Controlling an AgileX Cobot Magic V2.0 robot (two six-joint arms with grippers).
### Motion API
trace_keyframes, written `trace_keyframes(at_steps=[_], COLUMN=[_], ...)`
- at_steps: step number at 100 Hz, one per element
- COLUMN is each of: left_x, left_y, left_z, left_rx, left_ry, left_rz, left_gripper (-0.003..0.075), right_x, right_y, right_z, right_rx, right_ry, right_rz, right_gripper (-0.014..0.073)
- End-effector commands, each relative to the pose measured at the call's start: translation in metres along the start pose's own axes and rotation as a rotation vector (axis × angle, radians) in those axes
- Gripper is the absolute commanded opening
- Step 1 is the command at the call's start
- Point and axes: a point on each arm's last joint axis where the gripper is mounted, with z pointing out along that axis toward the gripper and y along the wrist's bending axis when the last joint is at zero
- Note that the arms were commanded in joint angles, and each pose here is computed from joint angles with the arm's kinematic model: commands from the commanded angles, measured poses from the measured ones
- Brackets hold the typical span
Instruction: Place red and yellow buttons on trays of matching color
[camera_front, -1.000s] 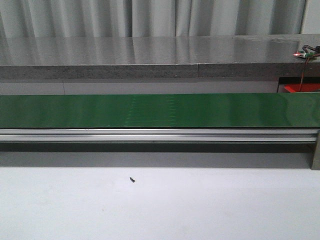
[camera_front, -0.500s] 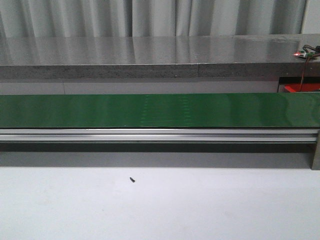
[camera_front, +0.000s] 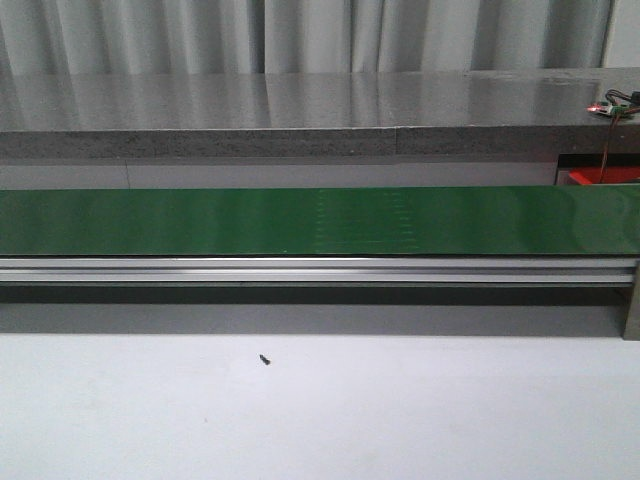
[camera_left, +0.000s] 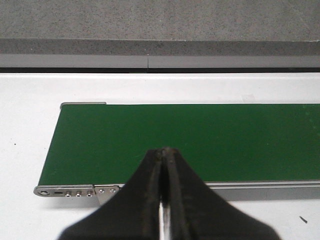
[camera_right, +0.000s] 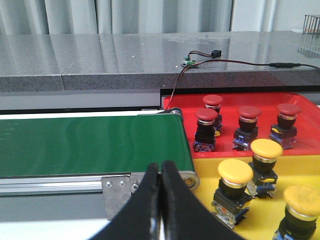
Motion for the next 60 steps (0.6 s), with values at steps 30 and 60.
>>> trace_keyframes(at_steps=[30, 60], left_x=[-0.001, 0.05], left_y=[0.004, 0.01], left_z=[-0.008, -0.016], left_rx=[-0.033, -0.072], left_ry=[-0.24, -0.45], left_rz=[-0.011, -0.011], left_gripper=[-0.002, -0.002], right_x=[-0.015, -0.015], right_y=[0.002, 0.002], right_z=[-0.003, -0.003], right_rx=[-0.019, -0.019], right_ry=[-0.122, -0.122], right_rz=[-0.002, -0.002], right_gripper=[-0.0066, -0.0066])
